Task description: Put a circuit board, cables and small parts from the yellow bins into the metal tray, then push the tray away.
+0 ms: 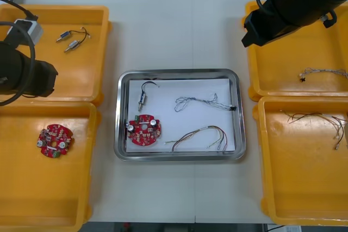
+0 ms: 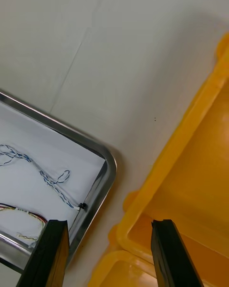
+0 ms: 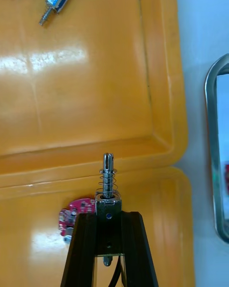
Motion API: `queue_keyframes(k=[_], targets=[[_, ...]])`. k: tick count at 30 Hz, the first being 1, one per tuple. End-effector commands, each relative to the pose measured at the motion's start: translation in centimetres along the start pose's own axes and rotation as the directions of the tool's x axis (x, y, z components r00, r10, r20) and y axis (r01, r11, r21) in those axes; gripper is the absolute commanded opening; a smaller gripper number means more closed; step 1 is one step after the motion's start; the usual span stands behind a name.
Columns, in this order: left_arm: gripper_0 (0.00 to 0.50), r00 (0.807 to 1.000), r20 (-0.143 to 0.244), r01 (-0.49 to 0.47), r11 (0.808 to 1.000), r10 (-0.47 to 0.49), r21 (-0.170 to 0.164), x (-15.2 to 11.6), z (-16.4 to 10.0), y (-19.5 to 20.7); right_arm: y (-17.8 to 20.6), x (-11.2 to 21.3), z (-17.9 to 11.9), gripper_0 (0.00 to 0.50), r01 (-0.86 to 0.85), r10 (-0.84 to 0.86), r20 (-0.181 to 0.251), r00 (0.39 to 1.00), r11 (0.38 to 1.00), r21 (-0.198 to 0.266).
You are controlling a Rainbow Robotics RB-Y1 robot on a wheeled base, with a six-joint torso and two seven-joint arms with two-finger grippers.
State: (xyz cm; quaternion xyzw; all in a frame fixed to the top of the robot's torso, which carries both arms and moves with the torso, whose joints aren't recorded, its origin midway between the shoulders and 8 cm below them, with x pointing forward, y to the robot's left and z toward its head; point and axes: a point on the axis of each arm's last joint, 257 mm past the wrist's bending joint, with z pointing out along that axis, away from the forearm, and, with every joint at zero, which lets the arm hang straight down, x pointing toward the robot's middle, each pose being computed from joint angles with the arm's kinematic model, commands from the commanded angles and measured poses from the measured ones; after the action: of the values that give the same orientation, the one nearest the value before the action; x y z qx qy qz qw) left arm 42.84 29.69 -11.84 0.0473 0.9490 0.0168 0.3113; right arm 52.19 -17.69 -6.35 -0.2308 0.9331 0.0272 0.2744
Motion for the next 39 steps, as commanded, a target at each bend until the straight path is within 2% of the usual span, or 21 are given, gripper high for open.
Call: queue_keyframes(k=[1, 7, 15, 19, 28, 34, 39], targets=[[0.0, 0.994, 0.038, 0.099, 0.995, -0.099, 0.0, -0.7, -1.0, -2.5, -4.2, 0.9, -2.0, 0.5, -0.174, 0.172, 0.038, 0.984, 0.983, 0.054], [0.0, 0.992, 0.042, 0.115, 0.993, -0.116, 0.014, -1.1, -0.5, -5.7, -7.6, 2.9, -2.6, 0.5, -0.28, 0.277, 0.048, 0.96, 0.958, 0.069], [0.0, 0.992, 0.052, 0.115, 0.993, -0.117, 0.037, -2.6, 0.2, -10.4, -12.1, 5.8, -3.7, 0.5, -0.365, 0.362, 0.05, 0.931, 0.921, 0.137], [0.0, 0.992, 0.058, 0.106, 0.994, -0.108, 0.039, -3.0, 0.7, -12.2, -13.8, 7.1, -4.2, 0.5, -0.399, 0.395, 0.055, 0.917, 0.904, 0.156], [0.0, 0.995, 0.045, 0.087, 0.996, -0.088, 0.024, -3.6, 2.4, -15.2, -16.9, 10.2, -4.8, 0.5, -0.47, 0.467, 0.065, 0.882, 0.862, 0.19], [0.0, 0.995, 0.052, 0.078, 0.995, -0.081, 0.057, -4.5, 3.1, -18.0, -18.2, 11.2, -5.0, 0.5, -0.498, 0.494, 0.074, 0.866, 0.841, 0.214], [0.0, 0.996, 0.066, 0.063, 0.996, -0.067, 0.06, -5.4, 3.8, -19.7, -18.9, 11.8, -4.9, 0.5, -0.516, 0.514, 0.069, 0.855, 0.828, 0.22]])
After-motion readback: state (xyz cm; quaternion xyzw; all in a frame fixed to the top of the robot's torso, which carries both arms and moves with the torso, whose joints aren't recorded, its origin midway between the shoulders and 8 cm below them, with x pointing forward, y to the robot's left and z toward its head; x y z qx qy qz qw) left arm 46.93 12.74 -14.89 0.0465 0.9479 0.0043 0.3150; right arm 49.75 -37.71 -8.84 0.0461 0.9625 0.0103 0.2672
